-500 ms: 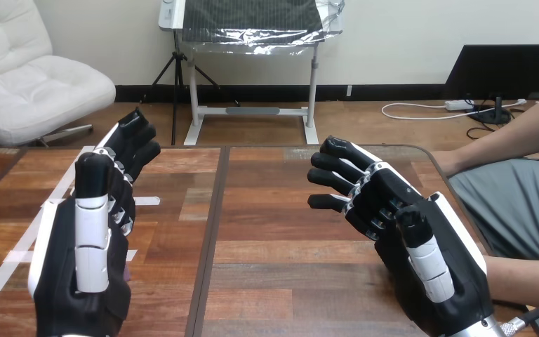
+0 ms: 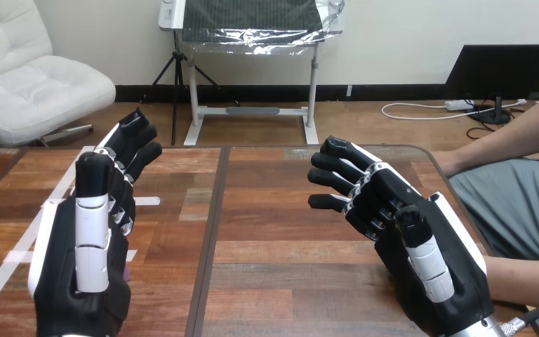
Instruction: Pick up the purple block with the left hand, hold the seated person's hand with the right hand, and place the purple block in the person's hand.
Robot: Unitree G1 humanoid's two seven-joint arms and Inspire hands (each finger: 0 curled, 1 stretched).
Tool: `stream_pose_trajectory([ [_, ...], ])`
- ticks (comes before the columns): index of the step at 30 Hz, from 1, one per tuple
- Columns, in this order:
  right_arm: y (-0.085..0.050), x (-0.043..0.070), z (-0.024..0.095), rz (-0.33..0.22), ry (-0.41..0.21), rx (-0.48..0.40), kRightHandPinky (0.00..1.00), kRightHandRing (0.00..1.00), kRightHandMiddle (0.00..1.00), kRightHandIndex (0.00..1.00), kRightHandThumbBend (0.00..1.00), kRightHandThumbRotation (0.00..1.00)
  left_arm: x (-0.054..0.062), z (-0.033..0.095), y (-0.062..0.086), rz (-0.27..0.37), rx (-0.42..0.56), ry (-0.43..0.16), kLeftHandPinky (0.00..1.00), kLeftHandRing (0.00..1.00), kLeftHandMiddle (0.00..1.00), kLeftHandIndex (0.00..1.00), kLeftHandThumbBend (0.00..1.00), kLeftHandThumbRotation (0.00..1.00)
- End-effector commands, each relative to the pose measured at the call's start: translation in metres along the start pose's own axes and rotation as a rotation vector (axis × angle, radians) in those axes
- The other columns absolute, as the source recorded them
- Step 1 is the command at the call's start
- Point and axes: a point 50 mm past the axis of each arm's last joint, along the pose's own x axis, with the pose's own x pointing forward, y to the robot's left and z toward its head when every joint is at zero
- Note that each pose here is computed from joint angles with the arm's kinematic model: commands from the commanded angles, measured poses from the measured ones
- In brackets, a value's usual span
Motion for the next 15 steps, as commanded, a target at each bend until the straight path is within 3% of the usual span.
stream_pose_trajectory([
  [1,-0.004,0.013,0.014,0.021,-0.077,-0.04,0.77,0.86,0.86,0.87,0.91,0.81,0.005,0.002,-0.002,0.007,0.021,-0.035,1.0,0.88,0.88,0.86,0.62,1.0],
  [11,-0.004,0.013,0.014,0.018,-0.078,-0.044,0.76,0.85,0.86,0.86,0.91,0.82,0.007,-0.002,0.005,0.026,0.208,-0.031,1.0,0.91,0.89,0.88,0.61,1.0],
  [15,-0.004,0.013,0.014,0.016,-0.078,-0.041,0.76,0.85,0.86,0.87,0.91,0.82,0.008,-0.004,0.01,0.038,0.281,-0.024,0.94,0.9,0.88,0.87,0.63,0.99],
])
